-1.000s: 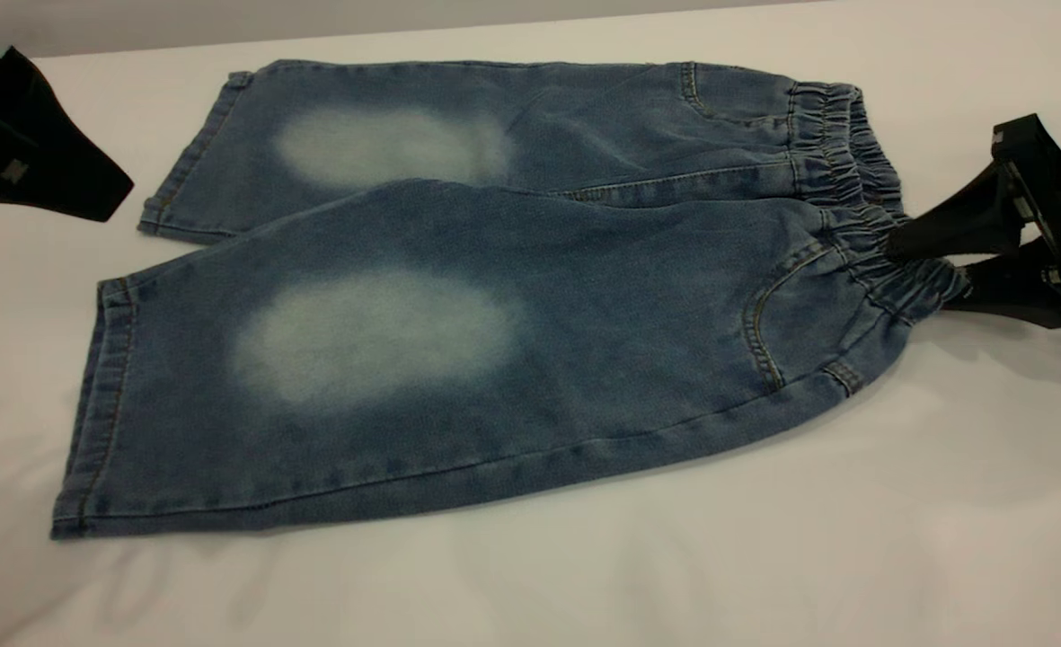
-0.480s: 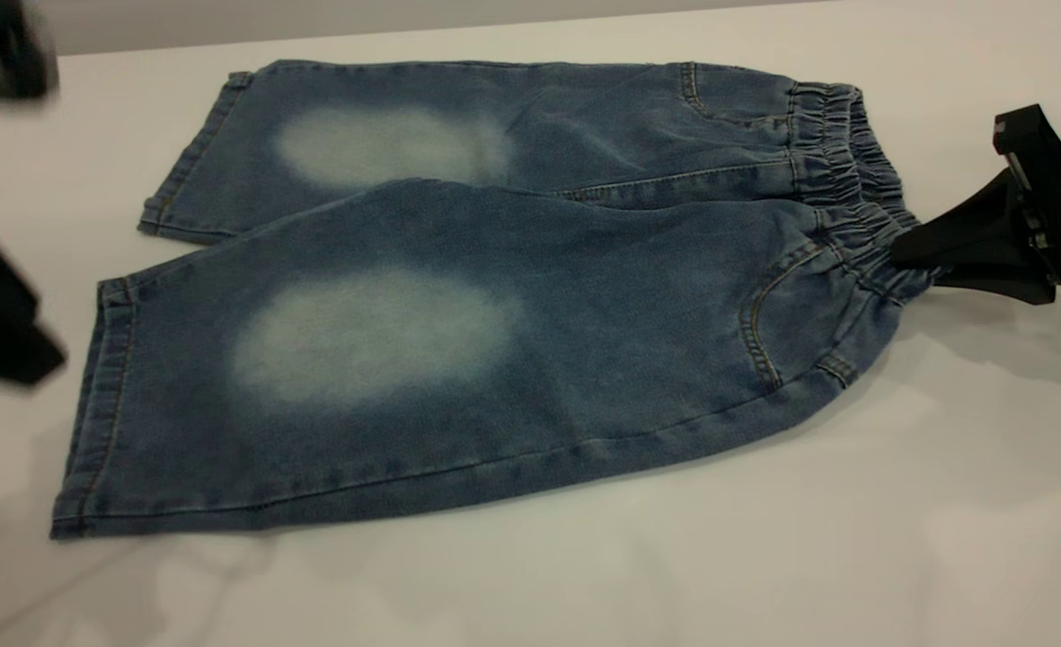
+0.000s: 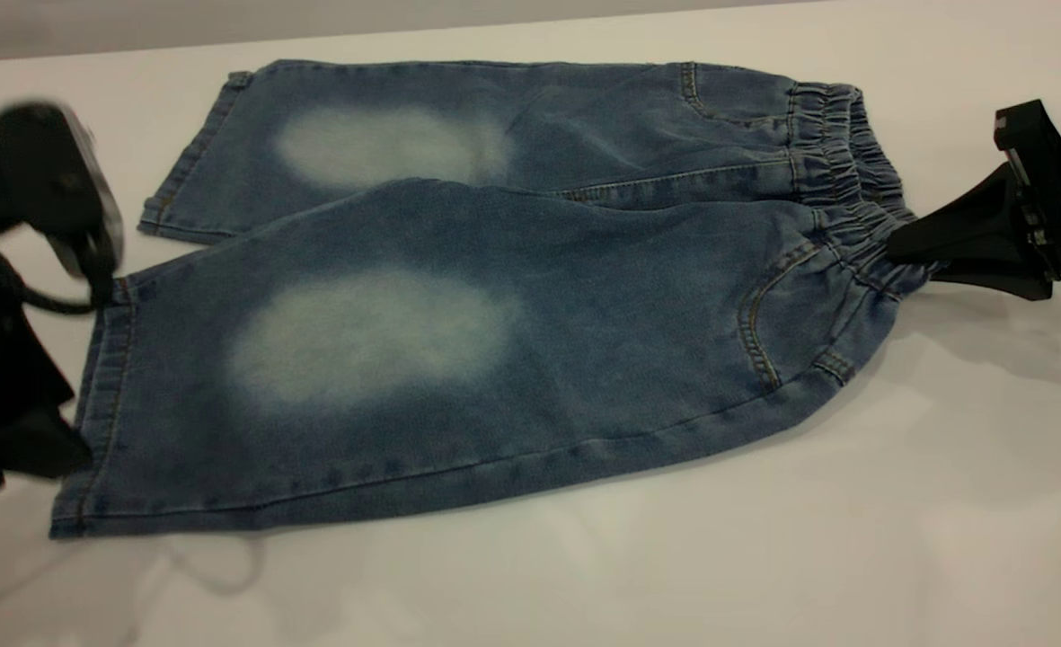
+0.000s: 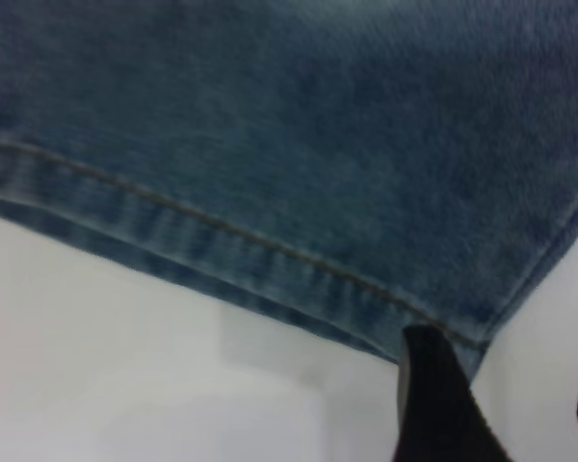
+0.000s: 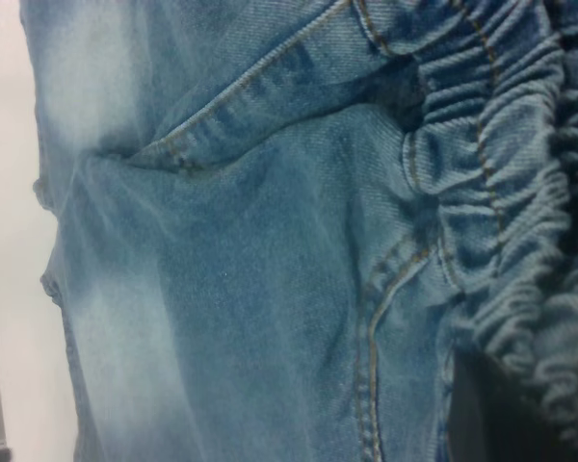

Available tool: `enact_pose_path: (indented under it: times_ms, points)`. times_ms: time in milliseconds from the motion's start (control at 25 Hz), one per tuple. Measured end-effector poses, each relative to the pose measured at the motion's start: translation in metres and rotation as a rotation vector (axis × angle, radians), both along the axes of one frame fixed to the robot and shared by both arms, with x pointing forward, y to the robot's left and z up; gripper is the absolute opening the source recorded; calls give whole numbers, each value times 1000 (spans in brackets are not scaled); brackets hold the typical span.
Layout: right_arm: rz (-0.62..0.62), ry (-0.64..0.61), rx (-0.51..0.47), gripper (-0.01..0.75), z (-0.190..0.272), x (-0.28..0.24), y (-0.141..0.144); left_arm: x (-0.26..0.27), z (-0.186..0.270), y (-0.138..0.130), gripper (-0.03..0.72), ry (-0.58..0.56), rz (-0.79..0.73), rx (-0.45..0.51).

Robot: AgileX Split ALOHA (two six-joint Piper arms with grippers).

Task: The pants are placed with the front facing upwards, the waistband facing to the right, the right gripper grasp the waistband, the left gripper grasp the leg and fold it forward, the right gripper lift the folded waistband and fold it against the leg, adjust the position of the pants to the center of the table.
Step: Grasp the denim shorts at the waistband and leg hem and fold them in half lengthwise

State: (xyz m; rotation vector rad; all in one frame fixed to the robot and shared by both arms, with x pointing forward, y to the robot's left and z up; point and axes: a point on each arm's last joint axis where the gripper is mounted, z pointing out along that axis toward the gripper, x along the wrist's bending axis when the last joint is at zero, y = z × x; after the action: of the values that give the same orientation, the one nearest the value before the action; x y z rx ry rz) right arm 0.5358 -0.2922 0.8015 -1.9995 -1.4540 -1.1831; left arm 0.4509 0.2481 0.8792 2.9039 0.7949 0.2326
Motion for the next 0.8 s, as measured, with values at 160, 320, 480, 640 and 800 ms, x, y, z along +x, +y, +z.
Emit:
enact_pose_path:
  times_ms: [160, 320, 480, 640, 800]
  points:
    - [0, 0, 0, 32, 0, 0, 0, -4, -18, 1, 333, 97, 0, 21]
    - [0, 0, 0, 32, 0, 0, 0, -2, -23, 1, 333, 89, -36, 38]
    - [0, 0, -1, 35, 0, 0, 0, 4, -27, 2, 333, 32, -76, 49]
    - [1, 0, -1, 35, 0, 0, 0, 3, -37, 2, 333, 64, -103, 66]
    - [1, 0, -1, 38, 0, 0, 0, 4, -42, 2, 333, 55, -104, 65]
